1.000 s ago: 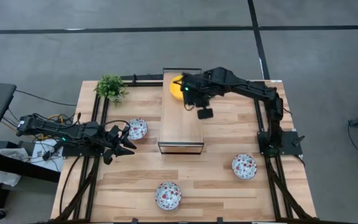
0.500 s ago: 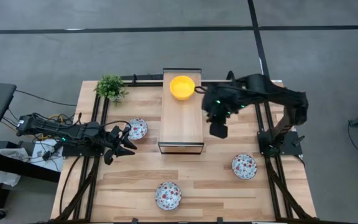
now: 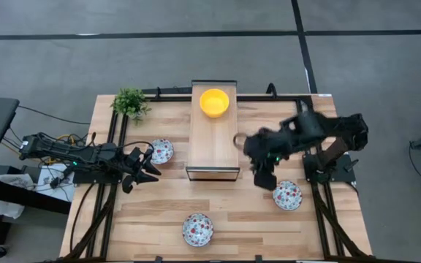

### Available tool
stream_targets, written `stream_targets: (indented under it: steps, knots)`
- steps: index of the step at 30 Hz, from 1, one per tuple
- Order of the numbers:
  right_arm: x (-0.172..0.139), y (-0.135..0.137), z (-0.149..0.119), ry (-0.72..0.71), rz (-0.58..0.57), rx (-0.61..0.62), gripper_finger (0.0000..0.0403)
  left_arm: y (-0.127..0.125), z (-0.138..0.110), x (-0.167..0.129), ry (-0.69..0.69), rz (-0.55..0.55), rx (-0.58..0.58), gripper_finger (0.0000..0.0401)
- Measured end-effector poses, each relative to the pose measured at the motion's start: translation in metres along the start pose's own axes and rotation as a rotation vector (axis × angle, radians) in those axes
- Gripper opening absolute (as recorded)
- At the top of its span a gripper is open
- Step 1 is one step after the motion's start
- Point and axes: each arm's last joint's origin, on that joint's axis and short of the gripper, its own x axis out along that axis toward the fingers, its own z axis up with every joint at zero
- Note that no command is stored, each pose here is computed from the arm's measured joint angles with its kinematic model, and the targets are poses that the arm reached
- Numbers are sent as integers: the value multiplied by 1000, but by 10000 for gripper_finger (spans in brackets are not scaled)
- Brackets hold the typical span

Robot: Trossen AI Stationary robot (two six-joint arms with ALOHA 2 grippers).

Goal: Pick & Place Mini bowls
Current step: Put the middle white patterned bowl on the shelf

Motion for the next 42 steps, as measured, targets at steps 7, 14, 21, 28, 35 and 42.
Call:
stream_targets:
  steps: [7,14,21,28,35,42]
  knots:
    - [46,27,-39,235,-33,44,85,0,1,0,-9,-3,2,121]
    - [88,58,-82,373,-118,117,85,-1,1,0,-15,-6,3,121]
    - [111,81,-108,350,-120,229,99,-1,2,0,-21,-8,4,121]
    - [137,91,-134,350,-156,388,121,-1,3,0,-26,-11,-24,121]
    - [157,91,-155,346,-207,485,147,-1,3,0,-35,-15,-23,121]
    - [177,77,-163,350,-256,497,162,-2,4,0,-41,-18,-21,121]
